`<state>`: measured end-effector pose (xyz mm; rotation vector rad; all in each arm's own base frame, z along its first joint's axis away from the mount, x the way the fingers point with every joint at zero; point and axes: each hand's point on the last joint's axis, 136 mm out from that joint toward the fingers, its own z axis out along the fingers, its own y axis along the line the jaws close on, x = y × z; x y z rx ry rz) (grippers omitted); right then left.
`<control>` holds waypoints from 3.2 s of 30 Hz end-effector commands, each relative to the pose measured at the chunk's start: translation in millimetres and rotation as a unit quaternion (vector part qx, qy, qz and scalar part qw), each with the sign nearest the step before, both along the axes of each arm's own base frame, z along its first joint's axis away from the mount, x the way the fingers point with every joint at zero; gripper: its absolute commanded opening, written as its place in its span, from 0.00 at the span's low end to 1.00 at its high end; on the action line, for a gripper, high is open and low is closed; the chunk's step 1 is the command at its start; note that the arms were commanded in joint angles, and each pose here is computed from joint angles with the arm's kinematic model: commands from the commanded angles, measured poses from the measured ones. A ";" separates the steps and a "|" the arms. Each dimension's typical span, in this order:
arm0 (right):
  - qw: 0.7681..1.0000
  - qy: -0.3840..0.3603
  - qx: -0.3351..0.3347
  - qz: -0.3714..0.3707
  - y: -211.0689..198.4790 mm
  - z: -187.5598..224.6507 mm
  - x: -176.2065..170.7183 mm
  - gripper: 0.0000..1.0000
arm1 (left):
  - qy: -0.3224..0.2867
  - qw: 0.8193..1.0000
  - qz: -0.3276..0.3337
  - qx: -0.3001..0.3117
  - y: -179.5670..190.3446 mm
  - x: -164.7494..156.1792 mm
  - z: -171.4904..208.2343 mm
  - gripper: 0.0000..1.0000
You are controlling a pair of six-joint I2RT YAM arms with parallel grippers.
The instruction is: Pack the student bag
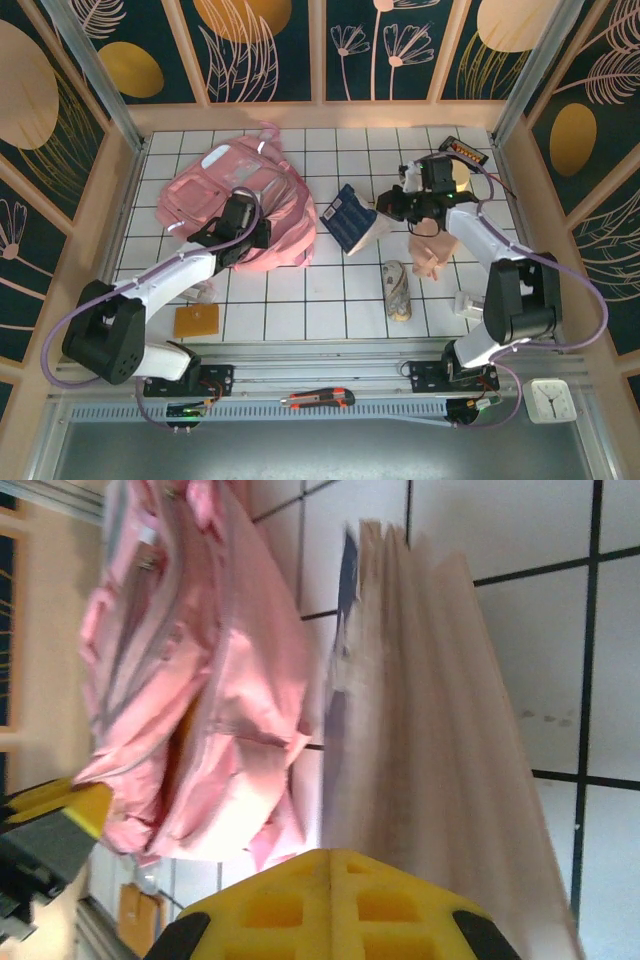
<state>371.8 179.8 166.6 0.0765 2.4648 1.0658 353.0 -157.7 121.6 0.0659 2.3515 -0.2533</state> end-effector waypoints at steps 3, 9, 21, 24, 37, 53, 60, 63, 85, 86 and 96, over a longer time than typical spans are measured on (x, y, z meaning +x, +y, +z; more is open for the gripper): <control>0.996 -0.016 0.088 -0.007 8.2 45.8 -11.9 0.00 | -0.035 0.999 0.028 0.002 13.2 6.6 31.1 0.26; 0.999 -0.020 -0.027 0.020 7.9 28.6 -13.3 0.12 | -0.039 0.999 0.022 -0.022 6.7 6.5 39.6 0.26; 0.971 0.086 -0.210 0.070 -42.7 -125.5 23.0 0.72 | 0.069 0.991 -0.006 -0.116 -39.1 -23.6 -18.0 0.22; 0.973 0.101 -0.178 0.110 -30.5 -133.4 14.6 0.71 | 0.088 0.988 -0.014 -0.123 -50.1 -27.3 -30.5 0.22; 0.976 0.109 -0.018 0.186 26.2 -114.6 -33.9 0.35 | 0.124 0.981 -0.022 -0.148 -69.2 -25.1 -62.3 0.22; 0.986 0.065 0.059 0.140 75.9 -84.0 -25.5 0.35 | 0.135 0.978 -0.033 -0.153 -76.3 -25.5 -71.5 0.21; 0.991 0.093 0.010 0.091 70.4 -96.1 -14.8 0.18 | 0.130 0.981 -0.037 -0.140 -73.4 -25.6 -69.5 0.21; 0.990 0.109 -0.020 0.083 66.0 -104.4 -14.6 0.11 | 0.130 0.982 -0.038 -0.135 -71.5 -26.8 -69.7 0.21; 0.991 0.022 0.062 0.114 68.9 27.4 -62.5 0.00 | -0.013 0.996 -0.026 -0.088 -44.6 0.3 66.6 0.22; 0.993 0.025 0.057 0.103 64.3 26.3 -61.5 0.00 | -0.009 0.996 -0.030 -0.085 -46.2 0.4 63.2 0.22; 0.996 0.006 0.046 0.074 47.0 33.1 -49.2 0.00 | 0.027 0.996 -0.078 0.034 -47.0 12.9 -7.3 0.78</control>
